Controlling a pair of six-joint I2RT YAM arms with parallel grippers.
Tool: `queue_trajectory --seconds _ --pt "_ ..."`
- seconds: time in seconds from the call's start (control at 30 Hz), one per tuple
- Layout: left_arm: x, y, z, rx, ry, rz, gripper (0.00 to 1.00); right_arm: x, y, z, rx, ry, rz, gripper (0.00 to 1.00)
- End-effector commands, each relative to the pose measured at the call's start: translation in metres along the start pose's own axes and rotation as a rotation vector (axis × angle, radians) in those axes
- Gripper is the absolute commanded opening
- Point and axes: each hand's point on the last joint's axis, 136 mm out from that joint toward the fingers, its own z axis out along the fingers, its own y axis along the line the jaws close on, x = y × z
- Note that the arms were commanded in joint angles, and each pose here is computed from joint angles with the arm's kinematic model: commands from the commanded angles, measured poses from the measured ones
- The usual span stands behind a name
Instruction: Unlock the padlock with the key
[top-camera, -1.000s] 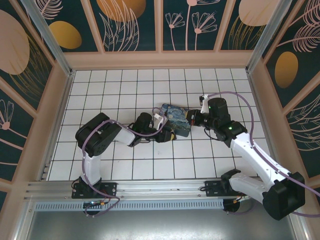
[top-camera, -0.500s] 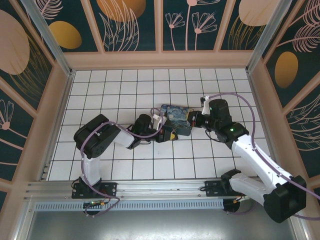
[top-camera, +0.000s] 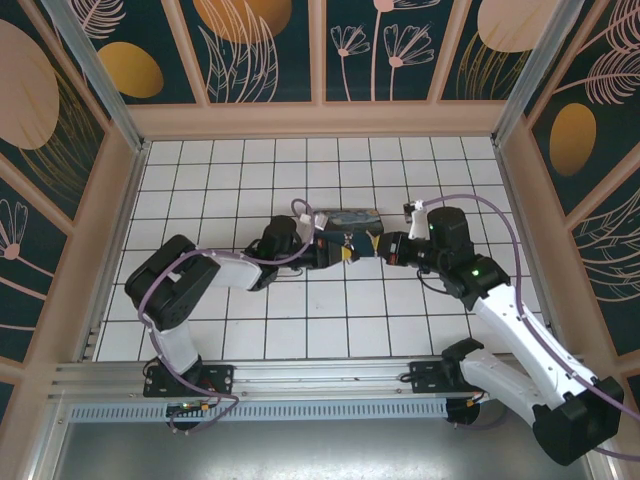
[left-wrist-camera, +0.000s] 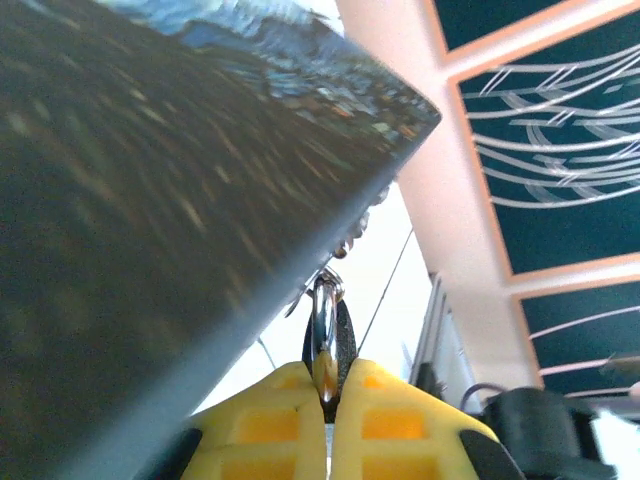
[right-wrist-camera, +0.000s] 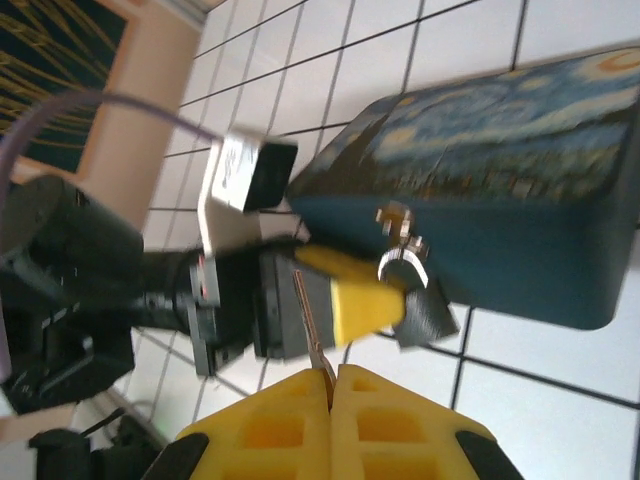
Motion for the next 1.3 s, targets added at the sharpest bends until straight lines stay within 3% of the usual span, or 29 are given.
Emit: queue_trajectory --seconds 0.0,0.3,0.97,1.27 --pt "-0.033 -0.037 -0.009 0.054 -0.045 -0.007 0.00 0.018 0.015 -0.002 -0.106 0.057 0.020 0.00" --pt "-0.054 -0.070 -0.034 0.093 -0.089 0.032 0.00 0.036 0.022 0.008 -0.234 0.074 0.027 0.00" --pt "-0.064 -0.093 -0.055 0.134 -0.151 -0.066 0.00 0.007 0.016 0.027 -0.328 -0.080 0.163 0.00" --pt "-0.066 -0.099 -0.065 0.154 -0.177 -0.060 0.00 0.002 0.020 0.035 -0.376 -0.070 0.201 0.00"
